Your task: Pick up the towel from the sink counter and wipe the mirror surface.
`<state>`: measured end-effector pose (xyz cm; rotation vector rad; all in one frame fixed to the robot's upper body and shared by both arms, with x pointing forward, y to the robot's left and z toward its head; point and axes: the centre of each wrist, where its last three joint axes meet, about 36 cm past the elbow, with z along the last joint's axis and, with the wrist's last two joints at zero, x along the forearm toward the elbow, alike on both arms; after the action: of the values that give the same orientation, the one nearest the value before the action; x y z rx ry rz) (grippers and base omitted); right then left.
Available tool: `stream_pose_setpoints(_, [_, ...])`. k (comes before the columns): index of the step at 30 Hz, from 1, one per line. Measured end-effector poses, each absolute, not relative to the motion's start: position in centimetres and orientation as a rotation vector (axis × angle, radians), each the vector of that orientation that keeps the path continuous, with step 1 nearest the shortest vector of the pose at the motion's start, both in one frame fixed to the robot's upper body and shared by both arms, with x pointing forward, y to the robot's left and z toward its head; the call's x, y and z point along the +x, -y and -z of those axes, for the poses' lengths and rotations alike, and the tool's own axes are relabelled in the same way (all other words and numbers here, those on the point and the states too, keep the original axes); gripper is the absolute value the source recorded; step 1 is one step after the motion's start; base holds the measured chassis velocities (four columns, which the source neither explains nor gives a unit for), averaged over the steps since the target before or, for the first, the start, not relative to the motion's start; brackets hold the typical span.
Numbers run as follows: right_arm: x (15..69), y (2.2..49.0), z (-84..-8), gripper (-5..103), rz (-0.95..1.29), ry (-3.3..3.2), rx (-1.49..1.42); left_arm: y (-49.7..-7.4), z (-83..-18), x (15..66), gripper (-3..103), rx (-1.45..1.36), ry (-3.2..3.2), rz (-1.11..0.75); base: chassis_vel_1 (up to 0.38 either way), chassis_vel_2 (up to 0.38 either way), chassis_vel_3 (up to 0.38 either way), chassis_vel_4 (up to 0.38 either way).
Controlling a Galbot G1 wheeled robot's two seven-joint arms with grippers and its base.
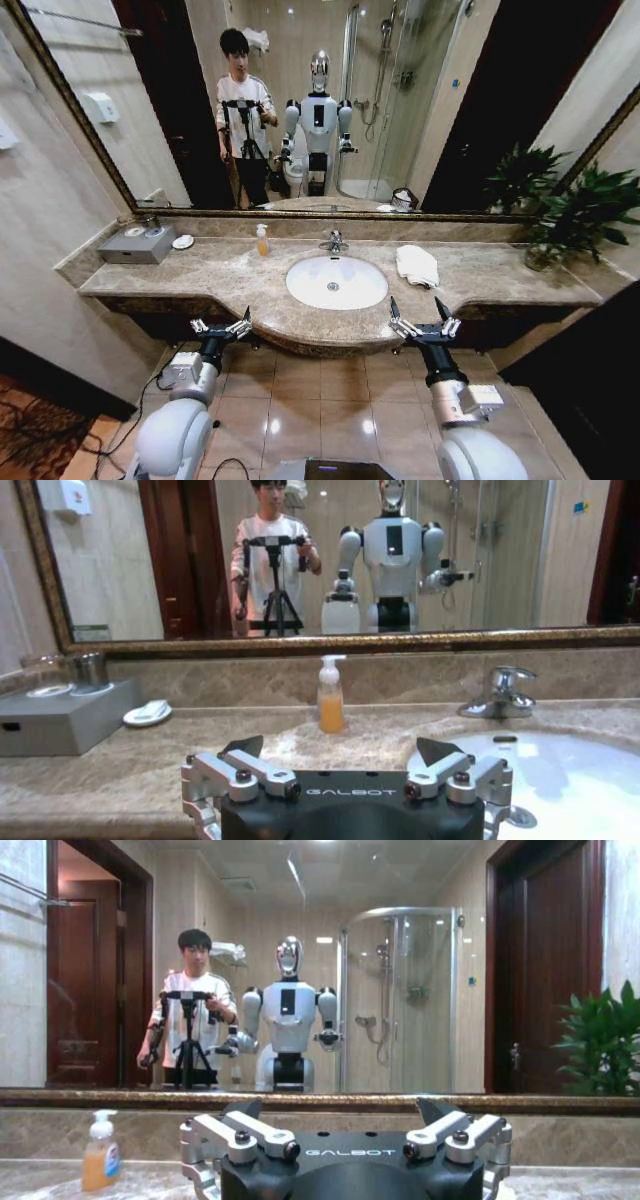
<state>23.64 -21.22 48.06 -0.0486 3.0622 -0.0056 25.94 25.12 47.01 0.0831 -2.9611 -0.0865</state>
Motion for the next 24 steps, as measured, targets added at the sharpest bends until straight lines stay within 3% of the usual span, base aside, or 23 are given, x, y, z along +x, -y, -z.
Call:
stream_pose_setpoints(11, [23.4,20.6,-48.0,100,0.009,-3.05,-0.068,-25.1,-47.0,25.9,100,0.083,2.961,0.086,-0.149,0.161,0.141,-0.142])
stream_pose_setpoints(24, [23.0,20.2,-48.2,100,0.005,-3.07,-0.107,-25.1,-47.0,25.9,100,0.083,2.961,0.087,-0.01,0.0,0.009,0.008])
